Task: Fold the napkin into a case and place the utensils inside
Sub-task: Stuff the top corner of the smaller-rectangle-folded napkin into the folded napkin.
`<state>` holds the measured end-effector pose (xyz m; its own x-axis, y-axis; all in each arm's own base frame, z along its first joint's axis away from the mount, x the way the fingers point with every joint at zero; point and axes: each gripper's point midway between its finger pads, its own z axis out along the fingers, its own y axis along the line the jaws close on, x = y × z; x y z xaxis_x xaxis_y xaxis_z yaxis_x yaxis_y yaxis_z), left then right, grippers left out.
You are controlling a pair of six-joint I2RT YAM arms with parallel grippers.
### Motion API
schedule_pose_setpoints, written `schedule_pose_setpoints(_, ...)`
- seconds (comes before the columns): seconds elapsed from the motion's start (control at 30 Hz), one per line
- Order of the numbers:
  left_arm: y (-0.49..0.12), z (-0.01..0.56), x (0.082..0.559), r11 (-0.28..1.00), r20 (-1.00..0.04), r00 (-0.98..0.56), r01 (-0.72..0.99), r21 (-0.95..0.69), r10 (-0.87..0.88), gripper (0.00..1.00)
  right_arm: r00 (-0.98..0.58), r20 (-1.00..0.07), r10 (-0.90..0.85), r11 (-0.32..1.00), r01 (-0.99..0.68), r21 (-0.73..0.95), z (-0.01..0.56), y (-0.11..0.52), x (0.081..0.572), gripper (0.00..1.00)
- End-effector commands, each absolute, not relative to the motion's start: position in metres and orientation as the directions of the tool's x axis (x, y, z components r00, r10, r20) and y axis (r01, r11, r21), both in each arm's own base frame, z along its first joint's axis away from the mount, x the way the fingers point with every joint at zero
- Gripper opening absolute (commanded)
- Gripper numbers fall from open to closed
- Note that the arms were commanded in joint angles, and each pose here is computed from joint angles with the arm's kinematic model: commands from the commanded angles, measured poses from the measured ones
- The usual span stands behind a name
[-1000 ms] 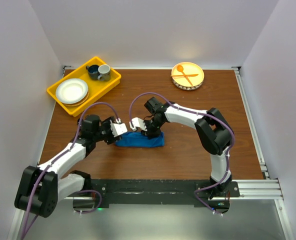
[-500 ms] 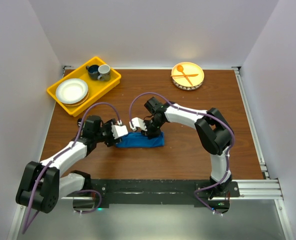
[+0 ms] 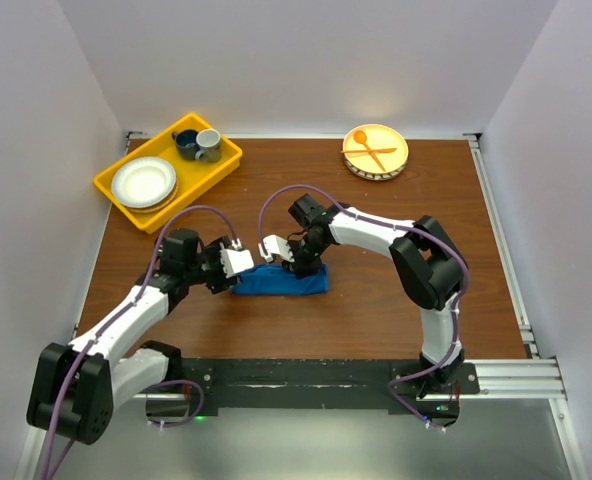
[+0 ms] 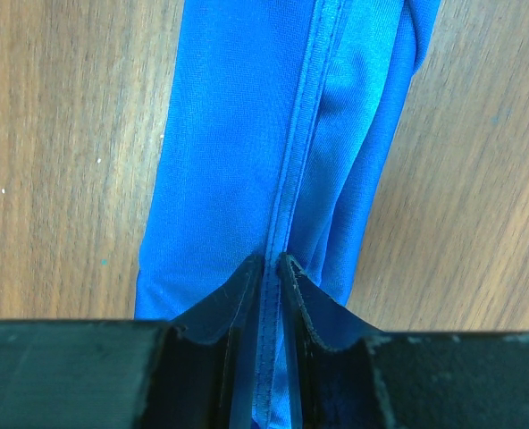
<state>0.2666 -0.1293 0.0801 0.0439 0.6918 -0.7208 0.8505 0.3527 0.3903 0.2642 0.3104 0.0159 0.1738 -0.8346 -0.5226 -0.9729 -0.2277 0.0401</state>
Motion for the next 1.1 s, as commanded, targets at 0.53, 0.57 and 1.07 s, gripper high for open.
schedule_pose_setpoints(0.53,-0.154,0.062,0.283,0.314,-0.706,0.063,0.865,0.391,0.705,0.68,0.095,-0.327,-0.94,-0.181,-0.953,0.243,-0.038,0.259,0.224,0.21)
schedule_pose_setpoints(0.57,-0.156,0.06,0.282,0.315,-0.708,0.061,0.866,0.388,0.704,0.68,0.095,-0.326,-0.941,-0.18,-0.953,0.242,-0.038,0.258,0.225,0.21)
schedule_pose_setpoints(1.07,-0.155,0.036,0.29,0.287,-0.626,0.078,0.84,0.461,0.776,0.68,0.095,-0.323,-0.942,-0.181,-0.952,0.248,-0.039,0.258,0.225,0.21)
